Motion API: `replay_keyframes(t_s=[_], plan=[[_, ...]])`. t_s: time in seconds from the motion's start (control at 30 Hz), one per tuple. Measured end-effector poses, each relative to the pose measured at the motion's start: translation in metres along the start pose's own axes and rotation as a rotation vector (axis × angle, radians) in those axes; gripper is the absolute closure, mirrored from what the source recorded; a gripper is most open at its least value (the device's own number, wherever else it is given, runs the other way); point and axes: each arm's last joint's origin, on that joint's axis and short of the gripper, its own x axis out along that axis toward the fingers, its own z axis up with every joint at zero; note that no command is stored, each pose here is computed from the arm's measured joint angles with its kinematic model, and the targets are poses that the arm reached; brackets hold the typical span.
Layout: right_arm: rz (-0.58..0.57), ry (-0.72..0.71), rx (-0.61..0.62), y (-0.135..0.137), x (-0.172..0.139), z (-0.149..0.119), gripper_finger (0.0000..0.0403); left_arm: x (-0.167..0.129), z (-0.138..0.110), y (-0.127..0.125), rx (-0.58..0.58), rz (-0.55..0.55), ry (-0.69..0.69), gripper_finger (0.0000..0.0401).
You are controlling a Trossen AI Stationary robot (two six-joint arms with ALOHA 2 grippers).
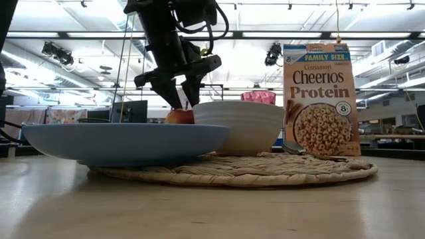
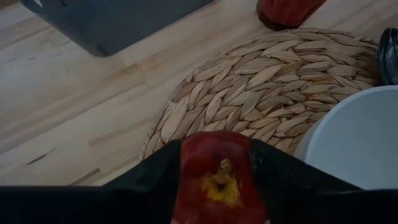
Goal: Arrange a breakfast setting
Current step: Put the red apple on the brown tablemat to the top left of the white bowl, then pour the cereals from the cereal box into the white bowl
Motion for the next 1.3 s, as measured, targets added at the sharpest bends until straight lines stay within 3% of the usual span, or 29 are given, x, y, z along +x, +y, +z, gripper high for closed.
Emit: replay_keyframes(t_s=[1.07,1.17,1.3], plan=[[-0.013,-0.011,0.015,-0.004,0.001,0.002,0.0142,-0.006,0.015,0.008,-0.027,-0.032,-0.015,0.0198],[-0.079,-0.033,0.087,-0.012,-0.003,0.008,0.0142,-0.015,0.019,0.009,-0.034,-0.074,-0.007,0.0198],[-0.208,-0.073,0.072,-0.034,-0.026,0.022,0.0142,-0.038,0.026,0.009,-0.025,-0.142,-0.039,0.0198]])
